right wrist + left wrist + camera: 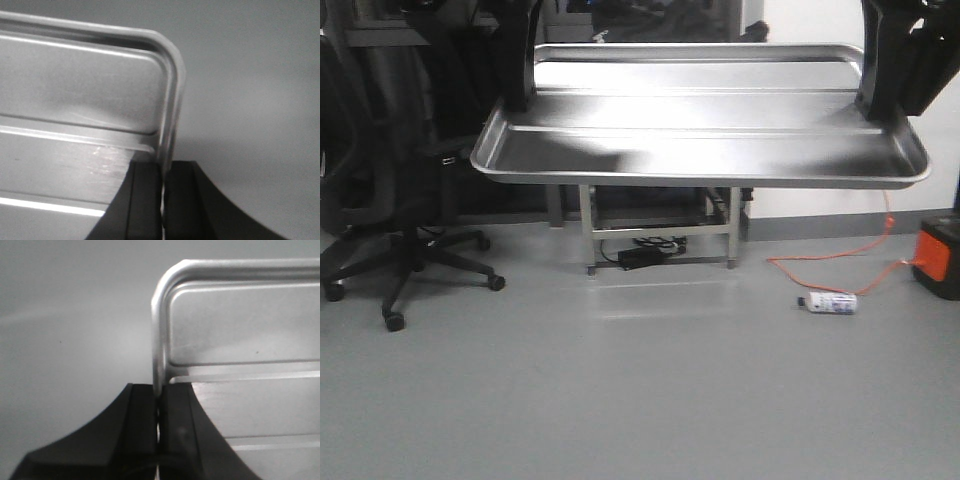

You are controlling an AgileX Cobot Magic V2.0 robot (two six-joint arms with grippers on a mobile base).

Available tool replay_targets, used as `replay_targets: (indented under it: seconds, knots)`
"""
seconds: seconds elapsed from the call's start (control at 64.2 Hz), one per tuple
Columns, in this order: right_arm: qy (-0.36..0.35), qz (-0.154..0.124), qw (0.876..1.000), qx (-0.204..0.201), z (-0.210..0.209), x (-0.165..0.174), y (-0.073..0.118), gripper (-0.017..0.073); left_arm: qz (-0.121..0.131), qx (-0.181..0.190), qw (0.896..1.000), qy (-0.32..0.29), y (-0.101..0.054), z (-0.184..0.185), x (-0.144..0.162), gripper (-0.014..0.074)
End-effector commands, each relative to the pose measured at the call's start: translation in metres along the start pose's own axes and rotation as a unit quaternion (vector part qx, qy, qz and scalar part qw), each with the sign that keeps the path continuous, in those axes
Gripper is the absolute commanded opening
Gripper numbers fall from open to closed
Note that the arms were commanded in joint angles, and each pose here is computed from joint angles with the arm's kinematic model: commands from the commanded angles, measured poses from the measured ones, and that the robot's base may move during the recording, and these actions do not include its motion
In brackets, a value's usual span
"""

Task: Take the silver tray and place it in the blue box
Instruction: 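Carry the tray with both grippers to the blue bin rack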

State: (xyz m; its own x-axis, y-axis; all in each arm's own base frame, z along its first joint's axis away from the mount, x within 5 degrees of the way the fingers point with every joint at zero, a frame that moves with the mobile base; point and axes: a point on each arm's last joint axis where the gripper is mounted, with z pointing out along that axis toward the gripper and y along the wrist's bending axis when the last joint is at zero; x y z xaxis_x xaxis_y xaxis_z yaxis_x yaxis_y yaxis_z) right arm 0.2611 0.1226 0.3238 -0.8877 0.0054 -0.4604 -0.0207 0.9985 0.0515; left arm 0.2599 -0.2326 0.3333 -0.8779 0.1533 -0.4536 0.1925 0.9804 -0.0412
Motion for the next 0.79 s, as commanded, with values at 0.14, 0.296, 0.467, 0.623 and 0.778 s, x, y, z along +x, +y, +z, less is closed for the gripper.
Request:
replay_targets:
  seconds: [0.14,0.296,0.467,0.623,0.778]
  knots:
    - [-0.059,-0.013,0.998,-0.004,-0.0203,-0.0098,-0.0038,0.0059,0.012,0.007,0.999,-0.035,0.0042,-0.0249,-0.0043,-0.0105]
    - [-0.059,-0.013,0.998,-0.004,-0.0203,-0.0098,-0.0038,0.0059,0.012,0.007,0.999,-0.035,0.0042,-0.0249,-0.0043,-0.0105]
    - [-0.059,-0.013,0.998,-0.004,-0.0203,-0.0098,-0.0038,0.0059,0.012,0.007,0.999,-0.035,0.0042,-0.0249,-0.0043,-0.0105]
    - [-0.059,-0.013,0.998,-0.004,-0.0203,-0.0098,-0.0038,0.0059,0.012,0.007,0.999,-0.035,0.0042,-0.0249,-0.0043,-0.0105]
    - [-0.059,-0.013,0.998,-0.004,-0.0203,-0.0098,-0.0038,0.0059,0.012,0.007,0.999,-0.035,0.0042,-0.0249,-0.0043,-0.0105]
